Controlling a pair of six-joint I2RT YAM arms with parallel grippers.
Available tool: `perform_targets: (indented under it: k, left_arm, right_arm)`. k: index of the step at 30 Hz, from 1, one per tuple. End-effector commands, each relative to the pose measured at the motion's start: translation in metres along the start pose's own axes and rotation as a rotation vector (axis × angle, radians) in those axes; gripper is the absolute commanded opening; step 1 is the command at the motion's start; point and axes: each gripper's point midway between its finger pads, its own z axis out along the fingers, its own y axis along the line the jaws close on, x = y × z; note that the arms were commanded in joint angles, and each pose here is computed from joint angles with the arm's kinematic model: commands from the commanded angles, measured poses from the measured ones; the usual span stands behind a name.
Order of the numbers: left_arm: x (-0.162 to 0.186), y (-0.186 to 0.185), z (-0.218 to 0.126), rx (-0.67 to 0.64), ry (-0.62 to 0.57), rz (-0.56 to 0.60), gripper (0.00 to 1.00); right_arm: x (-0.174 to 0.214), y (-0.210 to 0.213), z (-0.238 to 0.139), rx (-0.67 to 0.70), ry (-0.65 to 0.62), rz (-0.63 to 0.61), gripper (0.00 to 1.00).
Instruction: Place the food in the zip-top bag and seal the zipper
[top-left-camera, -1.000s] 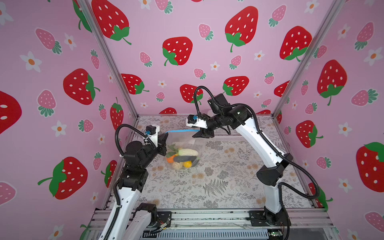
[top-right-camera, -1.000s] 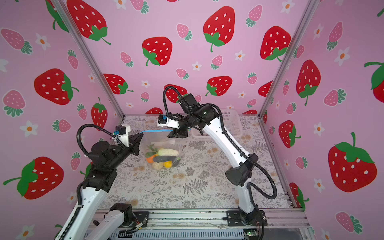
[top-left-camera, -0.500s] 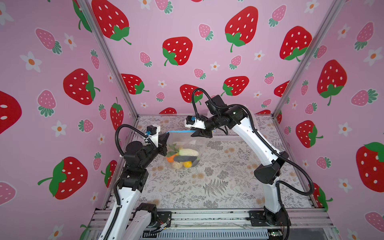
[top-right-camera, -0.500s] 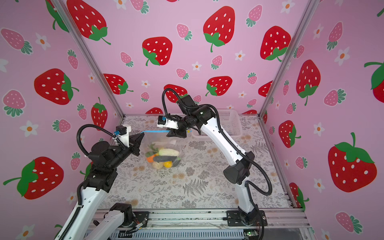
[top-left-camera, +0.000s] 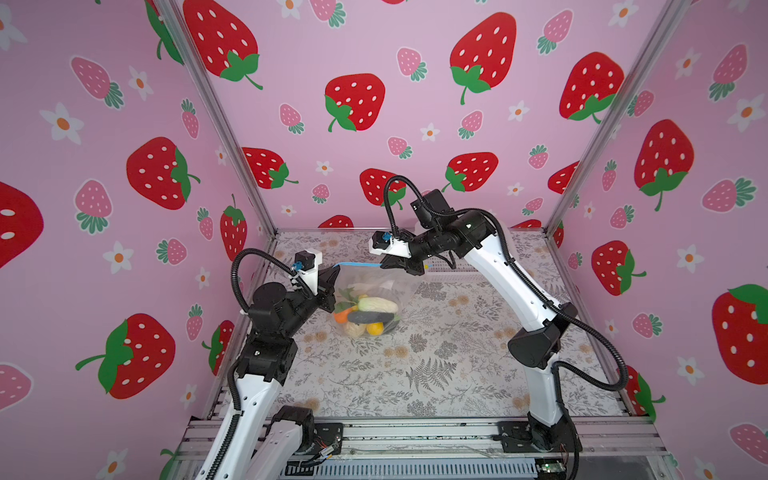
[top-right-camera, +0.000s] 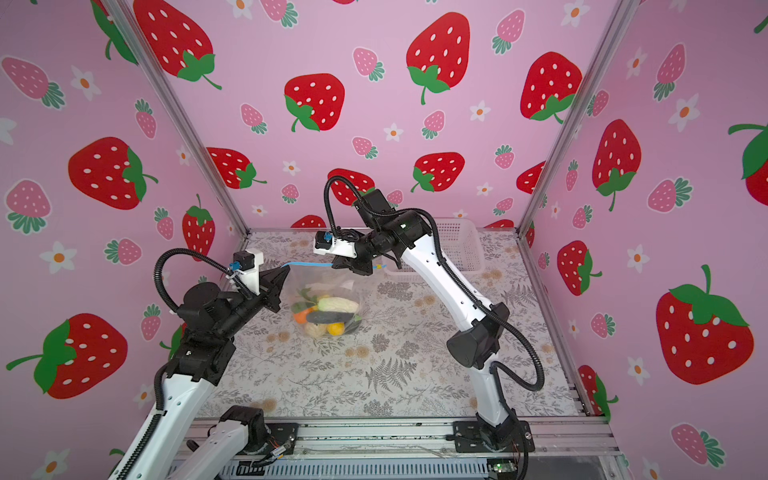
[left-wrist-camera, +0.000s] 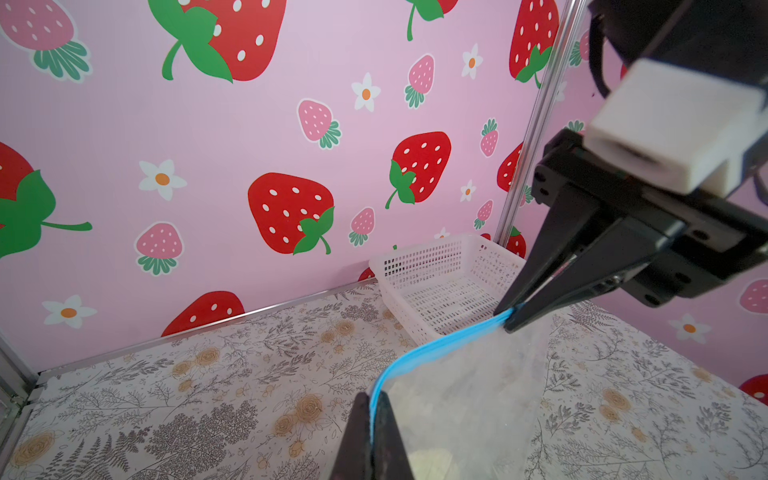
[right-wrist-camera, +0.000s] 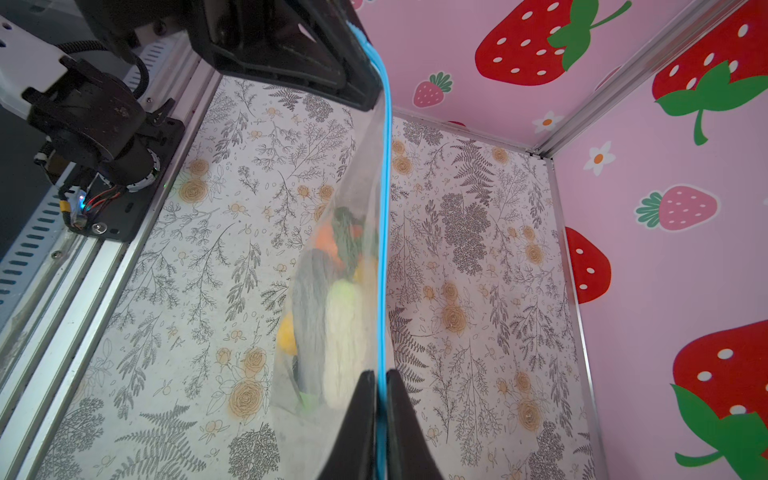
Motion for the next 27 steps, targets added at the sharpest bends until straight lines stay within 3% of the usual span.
perform_targets:
  k: [1,9,13,15,18,27]
  left_arm:
    - [-0.015,-0.006,-0.003,0.019,-0.054,0.044,0.0]
    - [-0.016,-0.006,-0.002,0.023,-0.045,0.049,0.0]
    - [-0.016,-0.006,-0.004,0.022,-0.039,0.051,0.51]
    - [-0.016,-0.003,-0.008,-0.005,-0.042,0.047,0.69]
    - [-0.014,-0.002,-0.017,-0.033,-0.053,0.04,0.87]
    - [0.0,0.0,-0.028,-0.067,-0.048,-0.027,0.92]
  right_arm:
    - [-0.005,0.005,-0.002,-0.023,-0.018,-0.004,0.06]
    - [-0.007,0.005,-0.005,-0.015,-0.018,-0.009,0.03]
    - [-0.009,0.003,-0.006,-0.002,-0.021,-0.012,0.02]
    - [-0.009,-0.001,-0.006,0.015,-0.016,-0.006,0.03]
    - [-0.009,-0.007,-0.006,0.036,-0.017,0.008,0.02]
    - [-0.005,-0.014,0.0,0.075,-0.018,0.191,0.01]
